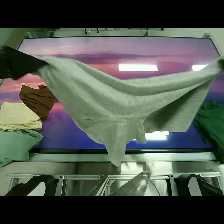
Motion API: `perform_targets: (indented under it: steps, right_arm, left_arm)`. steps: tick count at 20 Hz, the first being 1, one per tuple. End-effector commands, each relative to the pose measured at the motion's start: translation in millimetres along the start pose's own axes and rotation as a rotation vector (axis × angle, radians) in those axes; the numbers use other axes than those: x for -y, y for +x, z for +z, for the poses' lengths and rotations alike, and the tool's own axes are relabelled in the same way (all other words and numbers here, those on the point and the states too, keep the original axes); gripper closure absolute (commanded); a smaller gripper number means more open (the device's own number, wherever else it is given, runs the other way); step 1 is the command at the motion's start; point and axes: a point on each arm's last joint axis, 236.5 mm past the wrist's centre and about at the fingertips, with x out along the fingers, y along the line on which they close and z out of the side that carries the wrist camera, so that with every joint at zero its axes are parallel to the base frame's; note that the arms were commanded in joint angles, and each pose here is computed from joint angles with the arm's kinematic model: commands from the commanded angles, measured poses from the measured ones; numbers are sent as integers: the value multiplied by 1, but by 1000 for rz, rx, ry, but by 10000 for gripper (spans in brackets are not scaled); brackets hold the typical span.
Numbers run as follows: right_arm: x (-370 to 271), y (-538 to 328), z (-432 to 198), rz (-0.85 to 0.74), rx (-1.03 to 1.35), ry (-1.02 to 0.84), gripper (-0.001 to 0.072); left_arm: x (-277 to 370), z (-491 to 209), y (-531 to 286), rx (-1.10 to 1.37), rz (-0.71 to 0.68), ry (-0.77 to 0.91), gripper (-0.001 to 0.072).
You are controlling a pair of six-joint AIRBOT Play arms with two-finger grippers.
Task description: Fold the shirts.
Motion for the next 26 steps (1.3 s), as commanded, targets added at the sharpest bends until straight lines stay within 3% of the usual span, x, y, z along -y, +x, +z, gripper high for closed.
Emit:
perform_targets:
  steps: [1, 4, 5, 6, 7, 8, 12, 16, 21, 26]
  right_arm:
    - [66, 32, -80, -28, -167, 258, 694]
    - [145, 65, -183, -161, -333, 440, 688]
    - [172, 72, -218, -222, -401, 497, 568]
    - [192, 75, -245, -258, -453, 573, 318]
    - [204, 77, -262, -264, -494, 635, 219]
    - [209, 77, -269, -232, -529, 670, 220]
    - [207, 62, -238, -92, -520, 750, 220]
    - [219, 24, -245, -168, -578, 771, 221]
    - [221, 30, -236, -158, -517, 806, 222]
    - [214, 31, -232, -126, -516, 821, 222]
  left_arm:
    - [-48, -60, 78, -225, -64, -150, 683]
    - [-112, -134, 148, -426, -40, -319, 684]
    - [-128, -155, 162, -480, -38, -373, 678]
    - [-141, -173, 172, -525, -52, -433, 457]
    - [-152, -184, 176, -564, -65, -491, 194]
    - [-162, -189, 174, -595, -80, -554, -13]
    - [-172, -179, 146, -651, -140, -661, -10]
    - [-128, -196, 141, -641, -177, -693, -8]
    - [-89, -254, 182, -650, -61, -688, 4]
    - [-93, -290, 230, -646, 31, -729, 9]
